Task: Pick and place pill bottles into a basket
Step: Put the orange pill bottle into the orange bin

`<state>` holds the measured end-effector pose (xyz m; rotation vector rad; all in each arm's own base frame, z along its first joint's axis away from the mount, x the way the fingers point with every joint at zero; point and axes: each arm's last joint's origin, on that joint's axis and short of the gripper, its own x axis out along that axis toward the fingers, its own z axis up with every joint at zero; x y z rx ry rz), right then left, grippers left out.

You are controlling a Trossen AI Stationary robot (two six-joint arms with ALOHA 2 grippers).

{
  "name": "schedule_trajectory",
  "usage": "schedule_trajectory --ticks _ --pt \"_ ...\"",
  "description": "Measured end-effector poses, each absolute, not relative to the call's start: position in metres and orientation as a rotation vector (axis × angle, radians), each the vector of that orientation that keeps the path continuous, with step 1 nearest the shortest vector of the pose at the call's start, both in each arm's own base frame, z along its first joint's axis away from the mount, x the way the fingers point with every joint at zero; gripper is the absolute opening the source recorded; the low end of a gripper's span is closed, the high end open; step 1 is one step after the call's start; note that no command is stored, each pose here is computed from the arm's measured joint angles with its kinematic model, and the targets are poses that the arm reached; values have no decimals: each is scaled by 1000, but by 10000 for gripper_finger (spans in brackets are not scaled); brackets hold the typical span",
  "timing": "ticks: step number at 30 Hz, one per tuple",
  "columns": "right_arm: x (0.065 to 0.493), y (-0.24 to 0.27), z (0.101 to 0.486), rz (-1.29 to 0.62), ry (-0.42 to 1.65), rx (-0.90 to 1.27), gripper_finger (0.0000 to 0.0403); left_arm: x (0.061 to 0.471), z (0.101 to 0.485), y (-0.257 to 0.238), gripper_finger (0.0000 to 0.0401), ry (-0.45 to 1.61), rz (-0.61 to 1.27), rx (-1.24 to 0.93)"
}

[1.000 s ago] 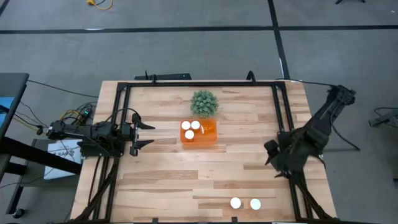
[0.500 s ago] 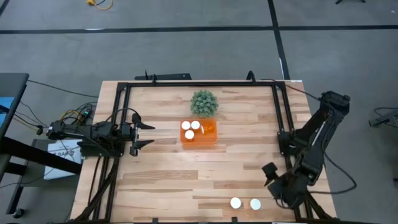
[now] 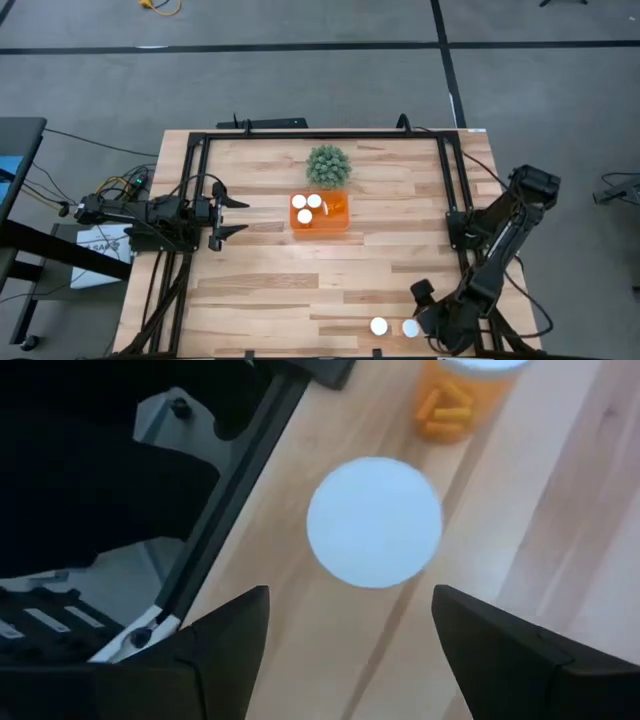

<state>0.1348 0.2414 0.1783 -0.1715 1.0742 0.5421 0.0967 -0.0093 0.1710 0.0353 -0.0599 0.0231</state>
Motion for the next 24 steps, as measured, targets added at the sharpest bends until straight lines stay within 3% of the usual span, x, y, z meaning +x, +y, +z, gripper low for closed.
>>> schedule_trajectory --ticks 24 --pt "156 249 165 508 985 -161 276 97 171 -9 261 -60 20 35"
